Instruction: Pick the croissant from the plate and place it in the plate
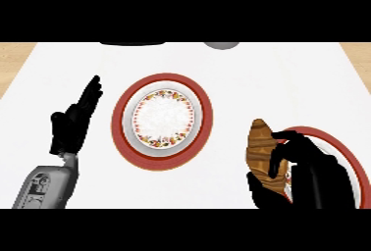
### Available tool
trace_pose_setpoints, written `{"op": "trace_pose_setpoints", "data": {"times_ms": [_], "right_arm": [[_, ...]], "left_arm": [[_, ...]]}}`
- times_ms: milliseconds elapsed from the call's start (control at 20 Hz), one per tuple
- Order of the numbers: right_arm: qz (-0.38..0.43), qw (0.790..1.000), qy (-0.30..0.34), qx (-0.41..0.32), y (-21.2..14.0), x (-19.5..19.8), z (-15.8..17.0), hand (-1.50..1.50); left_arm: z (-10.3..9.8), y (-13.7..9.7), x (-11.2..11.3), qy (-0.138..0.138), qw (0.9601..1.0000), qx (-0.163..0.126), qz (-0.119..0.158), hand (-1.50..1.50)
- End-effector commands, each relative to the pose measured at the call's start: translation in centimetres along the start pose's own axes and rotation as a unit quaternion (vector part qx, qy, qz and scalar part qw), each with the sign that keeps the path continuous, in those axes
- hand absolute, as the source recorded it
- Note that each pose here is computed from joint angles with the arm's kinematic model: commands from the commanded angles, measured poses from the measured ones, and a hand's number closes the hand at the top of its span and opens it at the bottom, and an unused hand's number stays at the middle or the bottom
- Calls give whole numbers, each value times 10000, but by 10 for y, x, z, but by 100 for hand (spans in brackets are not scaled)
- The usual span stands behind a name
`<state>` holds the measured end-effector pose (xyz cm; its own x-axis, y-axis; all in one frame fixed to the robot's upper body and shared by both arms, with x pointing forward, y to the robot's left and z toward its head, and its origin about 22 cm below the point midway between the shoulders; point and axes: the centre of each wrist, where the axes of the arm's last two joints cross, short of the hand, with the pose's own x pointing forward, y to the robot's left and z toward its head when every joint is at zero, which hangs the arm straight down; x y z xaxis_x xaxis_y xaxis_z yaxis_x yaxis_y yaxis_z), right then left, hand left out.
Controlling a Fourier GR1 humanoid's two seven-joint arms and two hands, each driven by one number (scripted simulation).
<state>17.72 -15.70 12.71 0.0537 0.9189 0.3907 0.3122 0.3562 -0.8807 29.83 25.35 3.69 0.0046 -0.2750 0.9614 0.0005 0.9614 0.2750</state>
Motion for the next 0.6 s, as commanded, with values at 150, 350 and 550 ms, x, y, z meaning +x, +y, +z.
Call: {"op": "trace_pose_setpoints", "data": {"times_ms": [150,350,550], "right_arm": [[-771,9949,-586,277,-4,54,-6,150],[-899,9938,-456,475,43,100,-39,150],[-1039,9914,-458,652,61,118,-73,150]], "left_arm": [[-9,0,2,-69,10000,-60,-32,0],[-8,-12,5,-11,10000,-58,-28,0],[-6,-3,-7,5,10000,-43,54,0]]}}
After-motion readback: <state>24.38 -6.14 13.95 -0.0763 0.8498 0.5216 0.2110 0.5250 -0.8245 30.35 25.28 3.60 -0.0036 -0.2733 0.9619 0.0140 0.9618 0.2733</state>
